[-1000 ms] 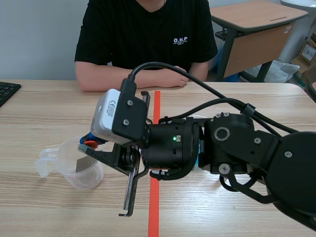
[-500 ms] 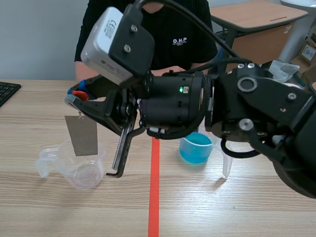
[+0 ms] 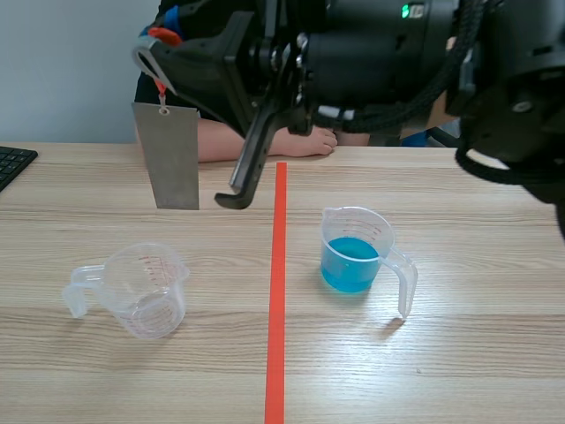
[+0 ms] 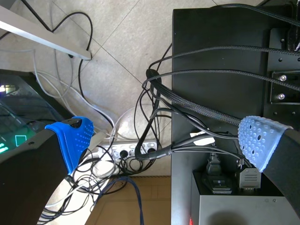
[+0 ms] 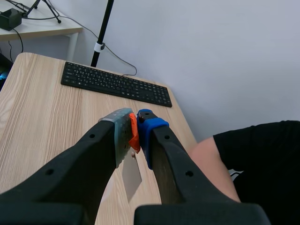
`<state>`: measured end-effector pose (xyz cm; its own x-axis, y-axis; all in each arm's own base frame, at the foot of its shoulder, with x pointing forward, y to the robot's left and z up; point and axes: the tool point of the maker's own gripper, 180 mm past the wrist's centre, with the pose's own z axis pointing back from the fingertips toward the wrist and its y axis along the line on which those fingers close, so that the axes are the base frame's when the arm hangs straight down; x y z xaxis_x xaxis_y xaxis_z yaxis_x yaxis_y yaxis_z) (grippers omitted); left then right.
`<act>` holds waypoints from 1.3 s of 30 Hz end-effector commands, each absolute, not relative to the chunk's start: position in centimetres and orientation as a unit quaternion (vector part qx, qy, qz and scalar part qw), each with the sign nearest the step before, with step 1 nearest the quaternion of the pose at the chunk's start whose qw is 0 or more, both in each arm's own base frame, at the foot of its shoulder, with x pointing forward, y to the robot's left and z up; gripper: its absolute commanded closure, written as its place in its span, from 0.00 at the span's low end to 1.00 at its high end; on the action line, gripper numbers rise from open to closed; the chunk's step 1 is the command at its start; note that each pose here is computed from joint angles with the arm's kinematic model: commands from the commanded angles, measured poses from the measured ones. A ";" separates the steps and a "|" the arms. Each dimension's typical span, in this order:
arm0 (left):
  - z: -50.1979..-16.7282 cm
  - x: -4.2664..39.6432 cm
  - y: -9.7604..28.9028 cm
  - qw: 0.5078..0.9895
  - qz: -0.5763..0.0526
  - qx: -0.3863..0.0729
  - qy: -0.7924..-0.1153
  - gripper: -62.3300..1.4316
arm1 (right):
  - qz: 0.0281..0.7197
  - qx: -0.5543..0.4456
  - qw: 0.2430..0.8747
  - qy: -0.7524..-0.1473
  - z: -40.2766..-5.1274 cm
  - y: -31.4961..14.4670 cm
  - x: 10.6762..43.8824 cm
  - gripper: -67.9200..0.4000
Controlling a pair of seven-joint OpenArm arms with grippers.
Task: Do the redox reaction experiment.
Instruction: 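Move the plate over the blue solution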
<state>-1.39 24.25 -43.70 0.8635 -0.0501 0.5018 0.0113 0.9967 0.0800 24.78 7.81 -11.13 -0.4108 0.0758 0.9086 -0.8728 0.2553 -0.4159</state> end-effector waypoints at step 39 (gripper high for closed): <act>-43.5 -1.1 24.3 0.962 -0.011 0.039 -0.268 0.00 | 0.470 0.172 0.581 -0.642 -11.8 -8.9 28.3 0.97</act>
